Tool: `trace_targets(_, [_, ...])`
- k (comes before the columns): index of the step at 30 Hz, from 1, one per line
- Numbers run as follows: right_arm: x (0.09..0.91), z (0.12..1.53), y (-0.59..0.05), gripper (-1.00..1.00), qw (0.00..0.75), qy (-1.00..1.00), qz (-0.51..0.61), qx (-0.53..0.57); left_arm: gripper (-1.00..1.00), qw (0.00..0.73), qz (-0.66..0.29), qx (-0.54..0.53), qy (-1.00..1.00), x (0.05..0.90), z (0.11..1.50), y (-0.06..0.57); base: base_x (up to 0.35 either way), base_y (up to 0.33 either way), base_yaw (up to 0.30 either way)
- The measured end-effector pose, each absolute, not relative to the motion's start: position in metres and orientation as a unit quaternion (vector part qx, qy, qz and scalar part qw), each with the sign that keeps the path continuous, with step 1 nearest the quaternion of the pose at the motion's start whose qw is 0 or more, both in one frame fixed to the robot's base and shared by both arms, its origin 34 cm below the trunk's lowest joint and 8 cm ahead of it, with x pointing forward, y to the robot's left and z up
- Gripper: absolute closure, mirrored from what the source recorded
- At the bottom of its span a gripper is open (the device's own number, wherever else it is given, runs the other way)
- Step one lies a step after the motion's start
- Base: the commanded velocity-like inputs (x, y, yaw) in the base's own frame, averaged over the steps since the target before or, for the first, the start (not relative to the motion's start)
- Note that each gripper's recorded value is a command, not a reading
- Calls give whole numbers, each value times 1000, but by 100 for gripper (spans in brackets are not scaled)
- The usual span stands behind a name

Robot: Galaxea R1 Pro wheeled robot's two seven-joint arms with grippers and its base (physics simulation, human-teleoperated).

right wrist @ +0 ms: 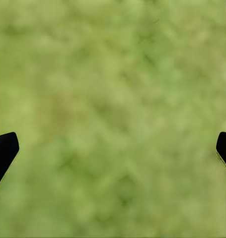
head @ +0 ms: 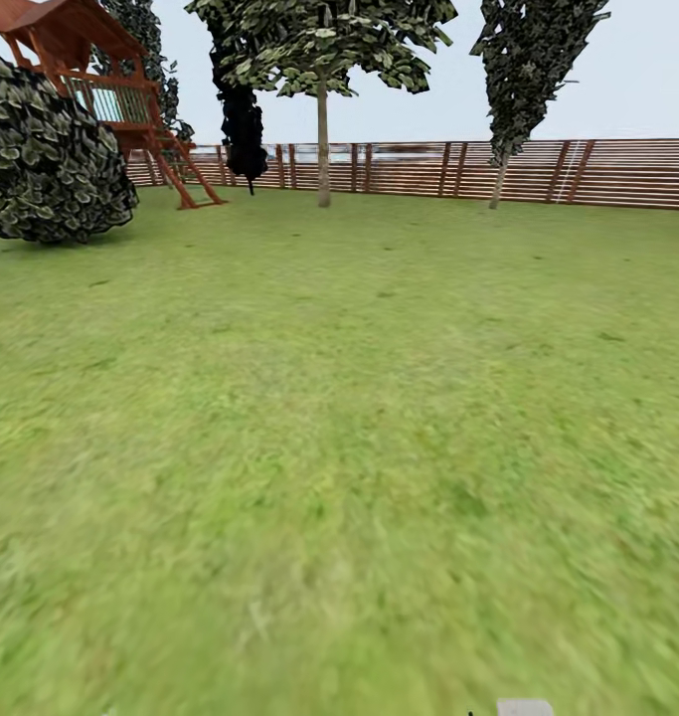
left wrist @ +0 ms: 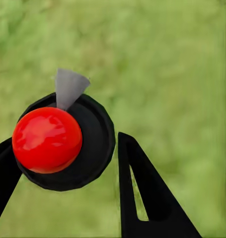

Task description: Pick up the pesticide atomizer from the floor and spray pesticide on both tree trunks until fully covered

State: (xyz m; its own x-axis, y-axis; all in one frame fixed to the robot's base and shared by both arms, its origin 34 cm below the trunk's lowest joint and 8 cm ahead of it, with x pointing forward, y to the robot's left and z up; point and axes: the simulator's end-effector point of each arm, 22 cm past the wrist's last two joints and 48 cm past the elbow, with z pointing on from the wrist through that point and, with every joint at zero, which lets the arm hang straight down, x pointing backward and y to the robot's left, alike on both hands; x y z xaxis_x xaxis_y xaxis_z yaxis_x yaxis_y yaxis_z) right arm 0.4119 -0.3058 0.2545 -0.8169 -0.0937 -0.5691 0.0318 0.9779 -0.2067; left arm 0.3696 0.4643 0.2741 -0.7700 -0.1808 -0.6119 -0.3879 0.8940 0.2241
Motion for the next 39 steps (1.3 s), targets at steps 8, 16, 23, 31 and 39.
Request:
trace_targets(8, [412,254,-306,-100,302,947,-104,-16,100,302,172,-155,925,369,274,465,335,0,0])
trace_targets(16, [412,255,-306,-100,302,947,-104,-16,100,302,172,-154,925,370,274,465,335,0,0])
trace_targets(23, [412,254,-306,-100,302,947,-104,-16,100,301,171,-154,926,368,273,464,335,0,0])
trace_targets(31, [412,254,-306,-100,302,947,-104,-16,100,300,171,-154,926,368,273,464,336,0,0])
trace_targets(39, [412,255,-306,-100,302,947,-104,-16,100,300,172,-156,925,367,274,465,337,0,0])
